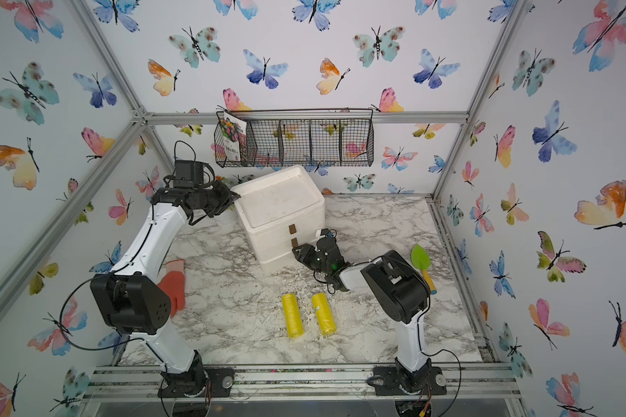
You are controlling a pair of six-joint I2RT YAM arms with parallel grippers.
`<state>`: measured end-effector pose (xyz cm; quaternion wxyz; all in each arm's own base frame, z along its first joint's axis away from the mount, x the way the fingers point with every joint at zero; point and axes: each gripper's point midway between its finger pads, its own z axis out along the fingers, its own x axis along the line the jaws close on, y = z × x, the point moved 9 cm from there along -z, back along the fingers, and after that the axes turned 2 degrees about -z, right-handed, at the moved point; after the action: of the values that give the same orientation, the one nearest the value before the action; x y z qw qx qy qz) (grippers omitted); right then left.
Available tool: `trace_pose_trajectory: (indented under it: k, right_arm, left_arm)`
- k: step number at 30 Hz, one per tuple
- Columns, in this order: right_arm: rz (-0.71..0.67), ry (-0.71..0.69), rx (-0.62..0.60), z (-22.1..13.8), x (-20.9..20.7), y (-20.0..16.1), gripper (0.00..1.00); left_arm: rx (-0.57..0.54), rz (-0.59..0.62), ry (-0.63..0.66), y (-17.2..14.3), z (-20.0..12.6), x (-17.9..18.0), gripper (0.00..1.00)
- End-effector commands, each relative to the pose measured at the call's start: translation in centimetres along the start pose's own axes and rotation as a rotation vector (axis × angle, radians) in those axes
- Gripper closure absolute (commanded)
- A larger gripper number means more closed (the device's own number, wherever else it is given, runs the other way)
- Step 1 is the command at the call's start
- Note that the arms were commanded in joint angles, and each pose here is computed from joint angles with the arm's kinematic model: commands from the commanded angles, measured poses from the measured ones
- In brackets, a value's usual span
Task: Sort the rolls of trash bags by color and place them into the drawer
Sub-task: Open the drawer in the storage box.
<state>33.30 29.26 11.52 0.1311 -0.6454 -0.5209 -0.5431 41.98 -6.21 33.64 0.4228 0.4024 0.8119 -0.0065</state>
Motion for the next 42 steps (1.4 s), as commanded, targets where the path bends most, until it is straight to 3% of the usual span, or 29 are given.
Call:
trace_pose_trajectory:
  k: [1, 11, 24, 42]
  right_arm:
    - [-0.006, -0.031, 0.005, -0.2, -1.1, -0.3, 0.49]
    - [0.054, -0.078, 0.021, -0.1, -2.3, -0.9, 0.44]
    - [0.280, 0.031, -0.032, -0.9, -4.0, -1.7, 0.42]
    - [0.298, 0.157, -0.079, 0.6, -3.7, -1.1, 0.46]
  left_arm:
    - [0.140, -0.047, -0.014, -2.0, 2.5, 0.8, 0.96]
    - [0.140, -0.049, -0.014, -2.1, 2.5, 0.9, 0.96]
    - [0.142, -0.053, -0.021, -2.2, 2.4, 0.8, 0.95]
    - [0.135, -0.054, -0.025, -2.1, 2.0, 0.6, 0.95]
